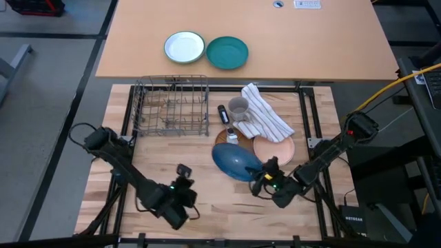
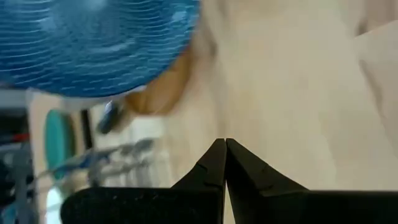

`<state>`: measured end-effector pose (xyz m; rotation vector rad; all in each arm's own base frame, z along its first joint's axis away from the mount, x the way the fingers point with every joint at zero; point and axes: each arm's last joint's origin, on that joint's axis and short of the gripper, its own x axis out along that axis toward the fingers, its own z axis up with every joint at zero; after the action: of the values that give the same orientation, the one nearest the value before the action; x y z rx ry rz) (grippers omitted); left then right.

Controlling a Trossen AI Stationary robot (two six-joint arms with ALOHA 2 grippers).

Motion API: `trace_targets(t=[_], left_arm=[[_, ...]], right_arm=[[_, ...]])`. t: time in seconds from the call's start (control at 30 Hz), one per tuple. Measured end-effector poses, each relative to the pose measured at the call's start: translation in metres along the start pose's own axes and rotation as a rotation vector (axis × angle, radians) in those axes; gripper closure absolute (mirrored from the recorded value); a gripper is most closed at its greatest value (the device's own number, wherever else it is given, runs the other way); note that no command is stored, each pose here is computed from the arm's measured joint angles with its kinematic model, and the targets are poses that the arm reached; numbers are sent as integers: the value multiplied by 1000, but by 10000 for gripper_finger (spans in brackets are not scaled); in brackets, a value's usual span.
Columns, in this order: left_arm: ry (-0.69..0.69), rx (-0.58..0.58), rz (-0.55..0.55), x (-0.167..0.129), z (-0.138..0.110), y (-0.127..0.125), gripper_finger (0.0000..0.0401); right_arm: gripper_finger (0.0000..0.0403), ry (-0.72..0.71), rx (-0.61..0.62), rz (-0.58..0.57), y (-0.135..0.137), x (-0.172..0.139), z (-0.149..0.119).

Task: Sort dishes
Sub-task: Put the blue plate into the dish rack

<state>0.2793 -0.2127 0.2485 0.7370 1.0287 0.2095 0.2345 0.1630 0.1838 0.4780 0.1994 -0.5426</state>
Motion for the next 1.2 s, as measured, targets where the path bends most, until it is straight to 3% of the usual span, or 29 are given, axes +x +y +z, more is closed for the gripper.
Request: trace_targets(t=[0.17, 0.33, 0.5, 0.67, 0.77, 0.93, 1.2], left_arm=[[14, -99, 69, -27, -19, 17, 400], [9, -213, 113, -49, -36, 24, 400], [9, -282, 167, -59, -48, 21, 400], [-29, -305, 233, -55, -59, 11, 400], [-49, -324, 280, -47, -68, 4, 401], [-115, -371, 396, -28, -85, -2, 400], [-138, -669, 465, -9, -125, 34, 401]], right_arm=[[352, 53, -160, 47, 16, 27, 45], [352, 15, -279, 81, 25, 60, 111], [352, -67, -322, -43, 15, 85, 188], [354, -182, -286, -227, -5, 109, 237], [356, -208, -270, -309, -16, 125, 248], [356, -156, -298, -355, -28, 158, 239], [356, -111, -283, -309, -41, 207, 215]])
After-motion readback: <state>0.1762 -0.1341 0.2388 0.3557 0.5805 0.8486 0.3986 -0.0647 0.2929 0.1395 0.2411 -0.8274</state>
